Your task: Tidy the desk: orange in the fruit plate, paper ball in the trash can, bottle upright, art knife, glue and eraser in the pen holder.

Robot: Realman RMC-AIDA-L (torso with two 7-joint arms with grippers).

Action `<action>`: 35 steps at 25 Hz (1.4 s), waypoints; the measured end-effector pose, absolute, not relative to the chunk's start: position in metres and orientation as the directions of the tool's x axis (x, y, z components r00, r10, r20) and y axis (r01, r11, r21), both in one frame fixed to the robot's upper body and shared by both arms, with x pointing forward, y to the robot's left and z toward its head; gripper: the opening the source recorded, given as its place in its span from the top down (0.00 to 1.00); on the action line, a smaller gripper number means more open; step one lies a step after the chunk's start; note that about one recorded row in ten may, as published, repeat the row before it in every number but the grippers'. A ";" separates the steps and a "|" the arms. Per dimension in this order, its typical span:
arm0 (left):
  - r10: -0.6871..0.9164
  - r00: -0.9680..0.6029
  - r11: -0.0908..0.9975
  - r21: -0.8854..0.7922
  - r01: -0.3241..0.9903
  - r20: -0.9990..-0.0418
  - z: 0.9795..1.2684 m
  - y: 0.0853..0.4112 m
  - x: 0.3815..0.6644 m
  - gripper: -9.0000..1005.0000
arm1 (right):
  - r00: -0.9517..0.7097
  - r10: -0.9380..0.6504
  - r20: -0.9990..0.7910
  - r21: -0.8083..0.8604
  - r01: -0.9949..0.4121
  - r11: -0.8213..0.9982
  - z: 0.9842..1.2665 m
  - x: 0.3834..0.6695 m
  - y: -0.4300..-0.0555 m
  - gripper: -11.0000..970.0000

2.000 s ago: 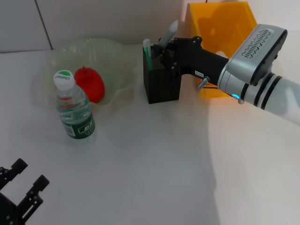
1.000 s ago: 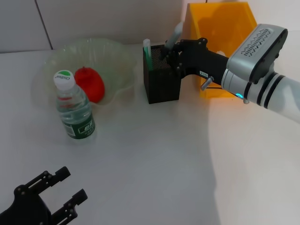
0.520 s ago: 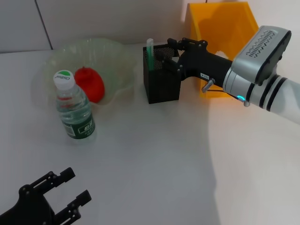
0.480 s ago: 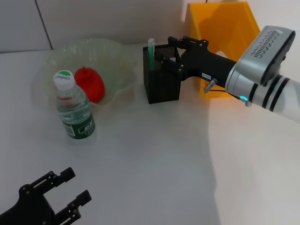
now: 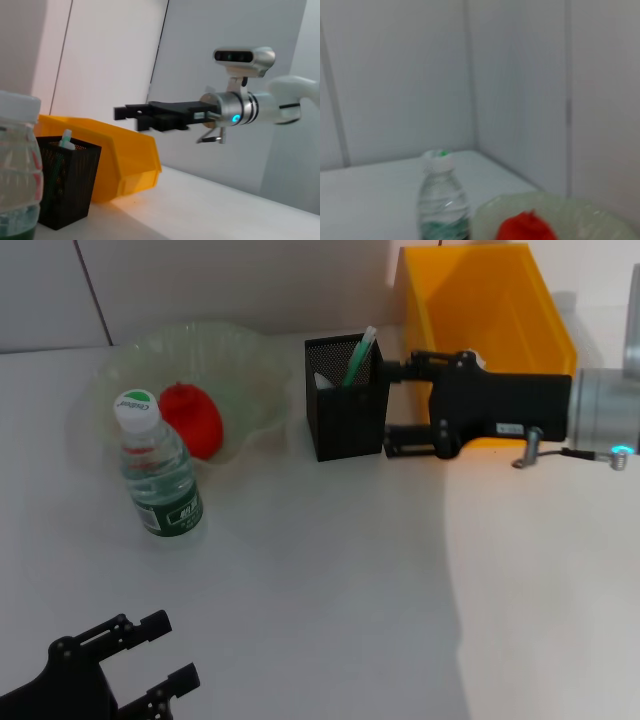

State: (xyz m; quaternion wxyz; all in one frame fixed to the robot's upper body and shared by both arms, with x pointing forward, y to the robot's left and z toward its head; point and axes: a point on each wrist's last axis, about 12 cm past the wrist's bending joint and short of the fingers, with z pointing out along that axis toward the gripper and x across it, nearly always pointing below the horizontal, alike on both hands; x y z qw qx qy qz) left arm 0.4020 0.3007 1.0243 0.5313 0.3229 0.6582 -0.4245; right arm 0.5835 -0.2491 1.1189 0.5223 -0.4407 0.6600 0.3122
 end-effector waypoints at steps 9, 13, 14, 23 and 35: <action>0.018 -0.200 0.355 -0.180 0.917 -0.980 1.033 0.293 0.421 0.37 | -0.062 -0.418 -0.906 0.023 -0.995 0.098 1.114 0.544 -0.279 0.18; 0.037 -0.189 0.304 -0.169 0.938 -0.981 1.037 0.285 0.431 0.37 | -0.068 -0.399 -0.914 0.017 -0.991 0.130 1.096 0.528 -0.287 0.18; 0.041 -0.186 0.295 -0.166 0.941 -0.982 1.038 0.283 0.434 0.37 | -0.067 -0.383 -0.921 0.012 -0.989 0.145 1.092 0.525 -0.289 0.18; 0.087 -0.184 0.240 -0.159 0.958 -0.979 1.044 0.276 0.448 0.37 | -0.095 -0.316 -0.944 0.042 -0.985 0.168 1.077 0.506 -0.297 0.18; 0.095 -0.201 0.245 -0.172 0.954 -0.975 1.042 0.274 0.450 0.37 | -0.088 -0.308 -0.947 0.050 -0.990 0.128 1.077 0.501 -0.293 0.18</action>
